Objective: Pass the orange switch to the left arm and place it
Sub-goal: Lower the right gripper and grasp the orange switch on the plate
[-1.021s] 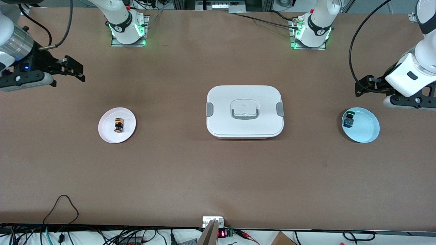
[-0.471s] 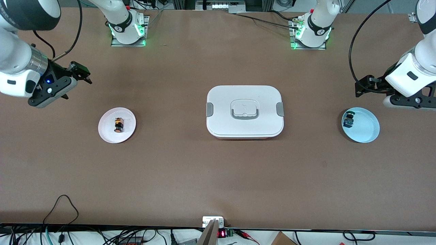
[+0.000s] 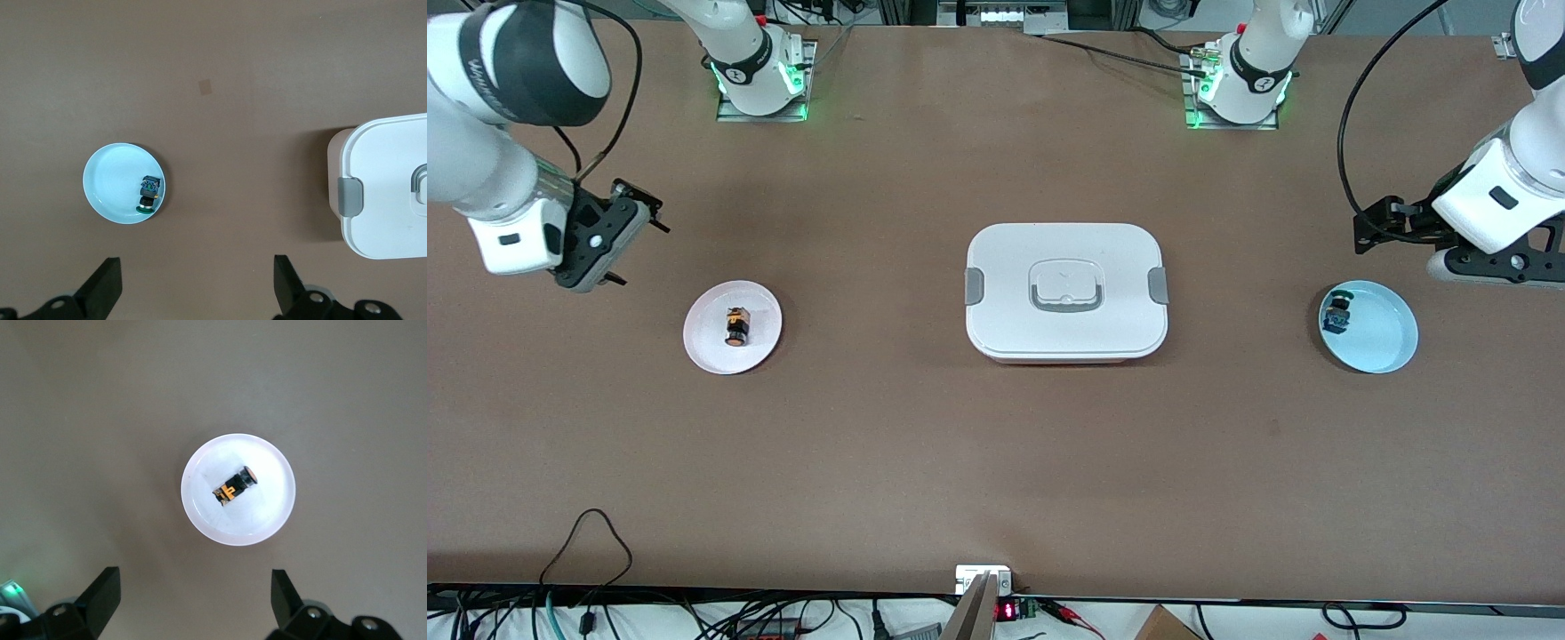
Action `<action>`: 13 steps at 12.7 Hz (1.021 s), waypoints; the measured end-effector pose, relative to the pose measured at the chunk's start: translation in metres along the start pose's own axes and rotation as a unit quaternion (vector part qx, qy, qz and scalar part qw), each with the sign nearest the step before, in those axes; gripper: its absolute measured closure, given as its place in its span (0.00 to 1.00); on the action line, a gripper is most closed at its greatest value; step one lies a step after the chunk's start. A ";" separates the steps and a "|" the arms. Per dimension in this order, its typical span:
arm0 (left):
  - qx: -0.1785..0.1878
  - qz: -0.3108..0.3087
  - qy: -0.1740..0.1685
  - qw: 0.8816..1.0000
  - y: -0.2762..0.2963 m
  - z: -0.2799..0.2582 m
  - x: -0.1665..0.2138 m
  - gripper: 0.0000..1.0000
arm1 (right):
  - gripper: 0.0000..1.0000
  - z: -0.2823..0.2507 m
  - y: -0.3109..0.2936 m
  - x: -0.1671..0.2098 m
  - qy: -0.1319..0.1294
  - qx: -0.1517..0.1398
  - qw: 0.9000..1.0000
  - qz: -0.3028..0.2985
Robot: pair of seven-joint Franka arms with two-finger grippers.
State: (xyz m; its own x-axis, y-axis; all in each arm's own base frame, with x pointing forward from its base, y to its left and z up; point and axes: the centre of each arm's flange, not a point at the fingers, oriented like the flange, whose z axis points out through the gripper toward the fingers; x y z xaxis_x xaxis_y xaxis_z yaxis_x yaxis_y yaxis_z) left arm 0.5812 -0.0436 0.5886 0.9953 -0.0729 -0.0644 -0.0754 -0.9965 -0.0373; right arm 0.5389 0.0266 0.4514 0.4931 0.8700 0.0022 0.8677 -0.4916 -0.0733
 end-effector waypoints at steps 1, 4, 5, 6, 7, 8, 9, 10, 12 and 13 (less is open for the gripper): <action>0.000 0.000 0.000 1.000 0.000 0.000 0.000 0.00 | 0.00 0.017 -0.008 -0.006 0.003 -0.004 1.000 -0.018; 0.000 0.000 0.000 1.000 0.000 0.000 0.000 0.00 | 0.00 0.062 -0.027 -0.018 0.011 -0.020 0.998 -0.065; 0.000 0.000 0.000 1.000 0.000 0.000 0.000 0.00 | 0.00 0.074 -0.028 -0.019 0.014 -0.029 0.996 -0.081; 0.000 0.000 0.000 1.000 0.000 0.000 0.000 0.00 | 0.00 0.086 -0.028 -0.020 0.016 -0.036 0.995 -0.095; 0.000 0.000 0.000 1.000 0.000 0.000 0.000 0.00 | 0.00 0.098 -0.026 -0.019 0.016 -0.043 0.993 -0.108; 0.000 0.000 0.000 1.000 0.000 0.000 0.000 0.00 | 0.00 0.111 -0.021 -0.016 0.017 -0.051 0.991 -0.121; 0.000 0.000 0.000 1.000 0.000 0.000 0.000 0.00 | 0.00 0.125 -0.016 -0.014 0.017 -0.059 0.989 -0.134; 0.000 0.000 0.000 1.000 0.000 0.000 0.000 0.00 | 0.00 0.139 -0.011 -0.011 0.018 -0.068 0.986 -0.149; 0.000 0.000 0.000 1.000 0.000 0.000 0.000 0.00 | 0.00 0.166 -0.002 -0.007 0.017 -0.082 0.981 -0.177; 0.000 0.000 0.000 1.000 0.000 0.000 0.000 0.00 | 0.00 0.180 0.001 -0.006 0.016 -0.087 0.978 -0.189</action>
State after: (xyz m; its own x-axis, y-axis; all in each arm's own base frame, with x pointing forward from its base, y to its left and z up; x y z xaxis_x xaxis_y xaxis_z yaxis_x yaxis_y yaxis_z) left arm 0.5813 -0.0436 0.5885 0.9953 -0.0729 -0.0645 -0.0754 -0.9965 -0.0373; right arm 0.5256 0.0281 0.2718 0.1345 0.9905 0.0272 0.9845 -0.1367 0.1098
